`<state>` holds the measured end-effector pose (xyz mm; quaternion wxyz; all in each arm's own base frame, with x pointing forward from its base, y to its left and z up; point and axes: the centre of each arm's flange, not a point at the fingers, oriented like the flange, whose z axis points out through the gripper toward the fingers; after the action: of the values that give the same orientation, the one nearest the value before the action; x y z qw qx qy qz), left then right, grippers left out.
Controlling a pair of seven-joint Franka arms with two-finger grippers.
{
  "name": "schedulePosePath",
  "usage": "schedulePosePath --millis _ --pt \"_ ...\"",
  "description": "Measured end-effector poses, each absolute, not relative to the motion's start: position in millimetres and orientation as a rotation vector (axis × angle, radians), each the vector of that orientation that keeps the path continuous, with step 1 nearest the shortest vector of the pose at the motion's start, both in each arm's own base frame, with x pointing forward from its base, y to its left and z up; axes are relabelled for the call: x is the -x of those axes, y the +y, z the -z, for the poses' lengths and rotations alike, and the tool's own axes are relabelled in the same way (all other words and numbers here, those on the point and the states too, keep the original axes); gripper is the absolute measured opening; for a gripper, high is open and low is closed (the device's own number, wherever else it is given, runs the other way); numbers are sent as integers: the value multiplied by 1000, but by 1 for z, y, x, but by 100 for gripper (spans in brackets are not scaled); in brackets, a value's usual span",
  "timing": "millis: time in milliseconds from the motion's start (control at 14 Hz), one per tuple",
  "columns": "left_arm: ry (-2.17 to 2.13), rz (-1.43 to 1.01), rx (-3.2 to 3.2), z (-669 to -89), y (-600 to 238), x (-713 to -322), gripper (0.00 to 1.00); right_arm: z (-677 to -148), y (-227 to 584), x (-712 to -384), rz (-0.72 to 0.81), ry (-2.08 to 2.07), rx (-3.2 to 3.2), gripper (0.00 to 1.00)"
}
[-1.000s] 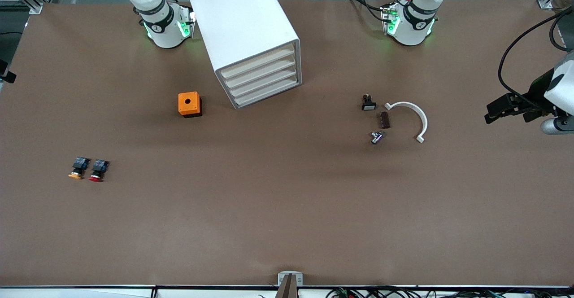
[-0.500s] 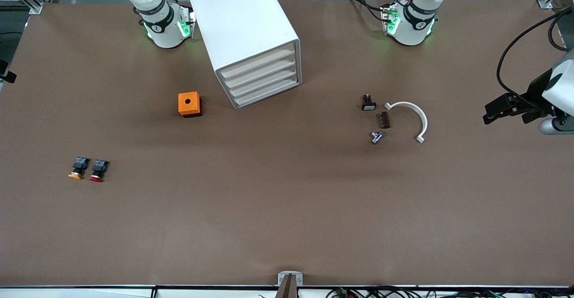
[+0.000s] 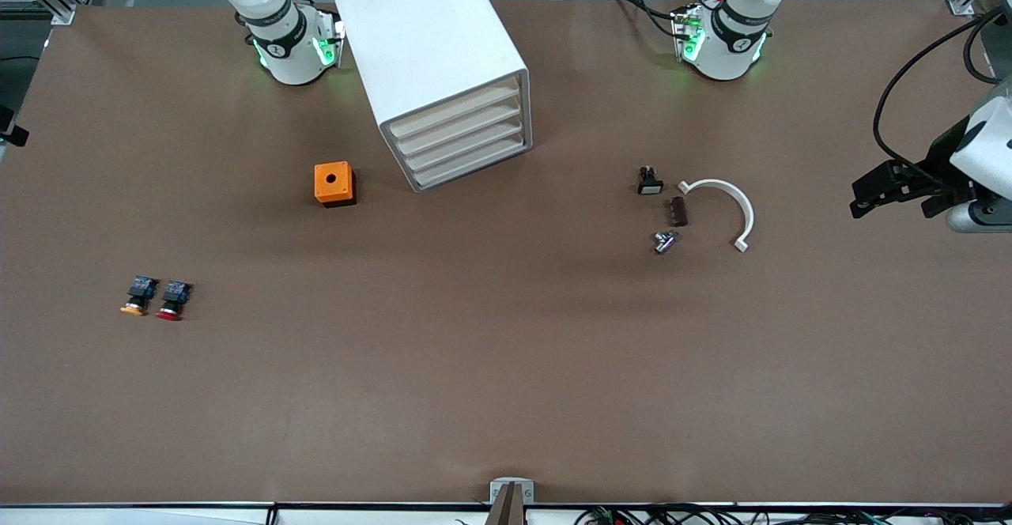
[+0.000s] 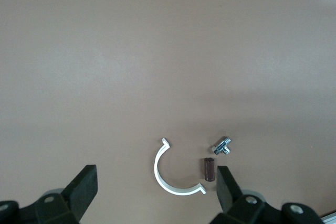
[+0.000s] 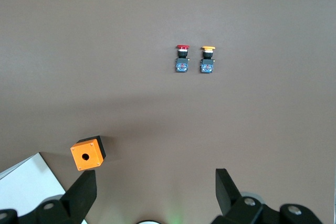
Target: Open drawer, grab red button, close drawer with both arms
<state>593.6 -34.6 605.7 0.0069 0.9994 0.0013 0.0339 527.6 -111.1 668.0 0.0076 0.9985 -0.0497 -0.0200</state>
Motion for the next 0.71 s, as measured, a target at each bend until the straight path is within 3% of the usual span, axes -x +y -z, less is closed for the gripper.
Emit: schedulePosePath --millis 714 --pt "18 -102 -3129 -605 -30 -594 100 -670 -101 -522 -36 -124 -3115 100"
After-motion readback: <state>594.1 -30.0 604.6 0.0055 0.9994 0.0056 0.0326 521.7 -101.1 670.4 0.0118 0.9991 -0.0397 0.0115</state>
